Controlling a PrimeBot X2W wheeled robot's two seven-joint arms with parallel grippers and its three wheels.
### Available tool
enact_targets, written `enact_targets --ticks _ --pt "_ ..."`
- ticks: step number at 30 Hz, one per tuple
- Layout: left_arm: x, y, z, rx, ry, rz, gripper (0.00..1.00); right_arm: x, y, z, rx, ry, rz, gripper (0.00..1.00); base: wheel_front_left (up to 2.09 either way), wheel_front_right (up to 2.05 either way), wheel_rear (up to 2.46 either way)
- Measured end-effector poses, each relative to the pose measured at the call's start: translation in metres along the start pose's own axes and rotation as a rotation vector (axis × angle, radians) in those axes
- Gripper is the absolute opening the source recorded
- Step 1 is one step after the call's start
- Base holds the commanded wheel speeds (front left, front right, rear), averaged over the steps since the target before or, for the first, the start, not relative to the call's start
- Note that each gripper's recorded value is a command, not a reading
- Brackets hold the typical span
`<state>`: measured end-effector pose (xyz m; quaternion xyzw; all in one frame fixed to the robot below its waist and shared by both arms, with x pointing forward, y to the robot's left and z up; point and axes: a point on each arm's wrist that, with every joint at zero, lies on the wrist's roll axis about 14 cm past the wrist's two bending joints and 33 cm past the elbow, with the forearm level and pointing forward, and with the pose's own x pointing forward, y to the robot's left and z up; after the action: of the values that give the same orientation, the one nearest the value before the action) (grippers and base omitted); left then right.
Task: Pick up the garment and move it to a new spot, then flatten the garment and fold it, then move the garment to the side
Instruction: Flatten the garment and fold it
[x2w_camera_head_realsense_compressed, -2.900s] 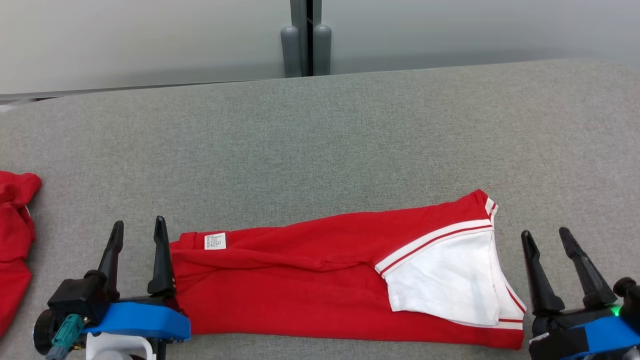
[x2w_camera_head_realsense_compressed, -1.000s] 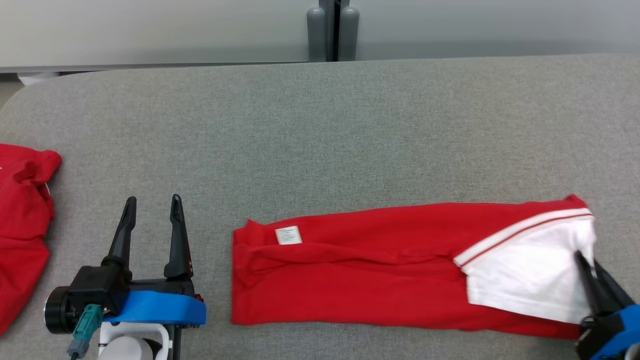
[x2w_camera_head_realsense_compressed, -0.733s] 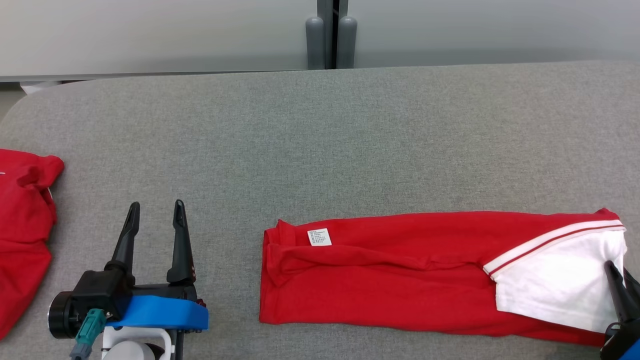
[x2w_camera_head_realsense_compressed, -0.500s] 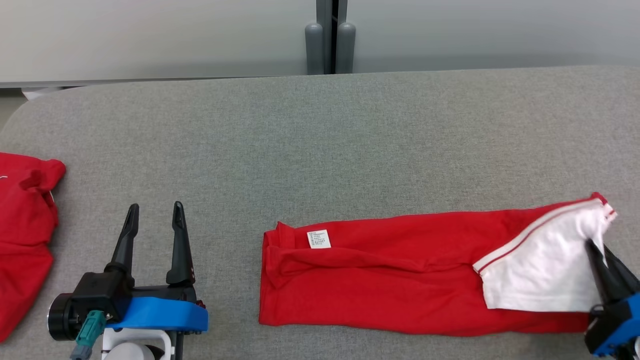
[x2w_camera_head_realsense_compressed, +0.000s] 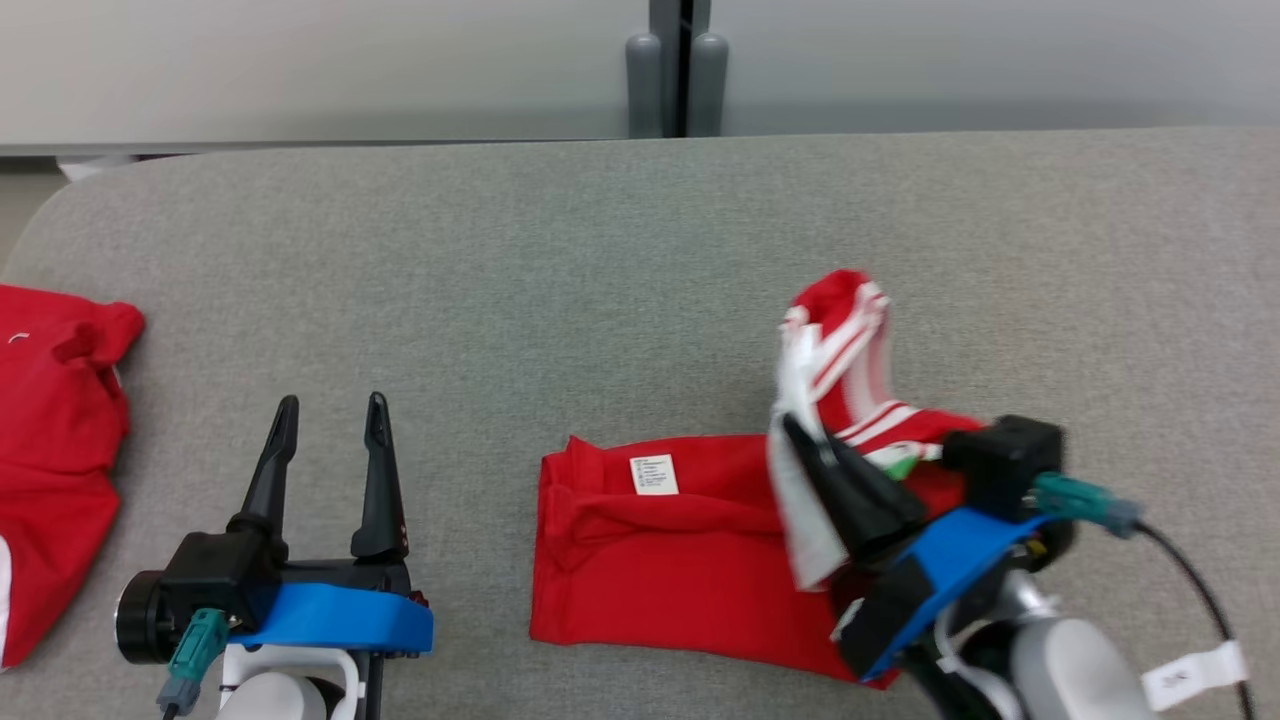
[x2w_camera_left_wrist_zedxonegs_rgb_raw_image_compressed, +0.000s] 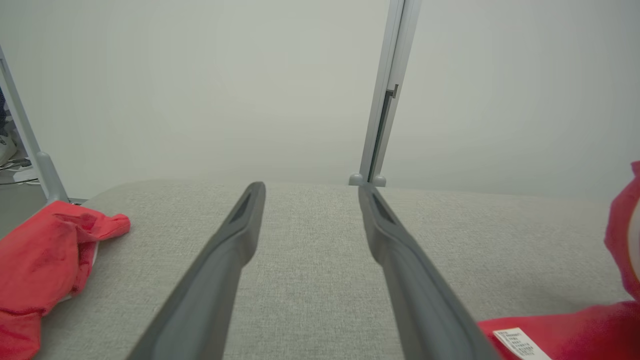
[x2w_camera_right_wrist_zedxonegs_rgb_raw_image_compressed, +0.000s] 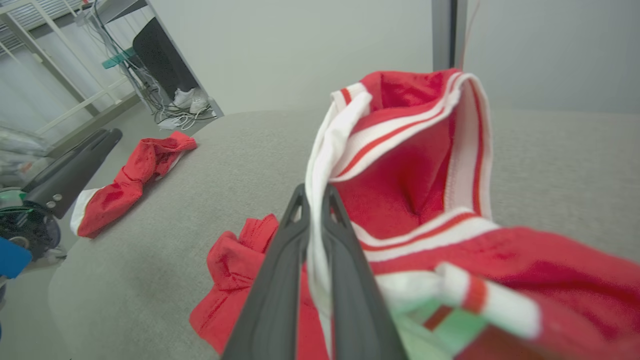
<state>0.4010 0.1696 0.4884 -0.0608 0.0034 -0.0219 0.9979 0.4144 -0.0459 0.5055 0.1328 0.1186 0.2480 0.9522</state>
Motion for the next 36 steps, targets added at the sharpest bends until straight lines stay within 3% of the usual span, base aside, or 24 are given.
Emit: enact_targets --ticks 7,15,16,17,18,27,30,36 --pt "0.003 0.006 -0.005 -0.006 0.01 0.021 1.0 0.033 0.058 -0.047 0.094 0.092 0.186 0.0 0.0 0.0 0.0" --pt "0.004 0.015 -0.016 -0.006 0.039 0.051 1.0 0.051 0.08 -0.082 0.174 0.149 0.264 0.0 0.0 0.0 0.0" --pt "0.004 0.015 -0.016 -0.007 0.04 0.049 1.0 0.052 0.08 -0.083 0.171 0.147 0.265 0.28 0.0 0.0 0.0" --pt "0.005 0.015 -0.017 -0.007 0.04 0.048 1.0 0.053 0.081 -0.083 0.169 0.14 0.267 0.47 0.0 0.0 0.0" --pt "0.005 0.015 -0.017 -0.007 0.041 0.048 1.0 0.055 0.083 -0.08 0.164 0.121 0.275 1.0 0.0 0.0 0.0" --pt "0.009 0.011 -0.019 -0.003 0.04 0.033 1.0 0.057 0.084 -0.008 0.063 -0.18 0.306 1.0 0.0 0.0 0.0" --pt "0.01 0.008 -0.018 -0.001 0.037 0.025 1.0 0.051 0.051 0.026 0.002 -0.294 0.221 1.0 0.0 0.0 0.0" --pt "0.009 0.003 -0.021 0.014 0.045 0.003 1.0 0.007 -0.054 0.059 -0.116 -0.394 -0.096 1.0 0.0 0.0 0.0"
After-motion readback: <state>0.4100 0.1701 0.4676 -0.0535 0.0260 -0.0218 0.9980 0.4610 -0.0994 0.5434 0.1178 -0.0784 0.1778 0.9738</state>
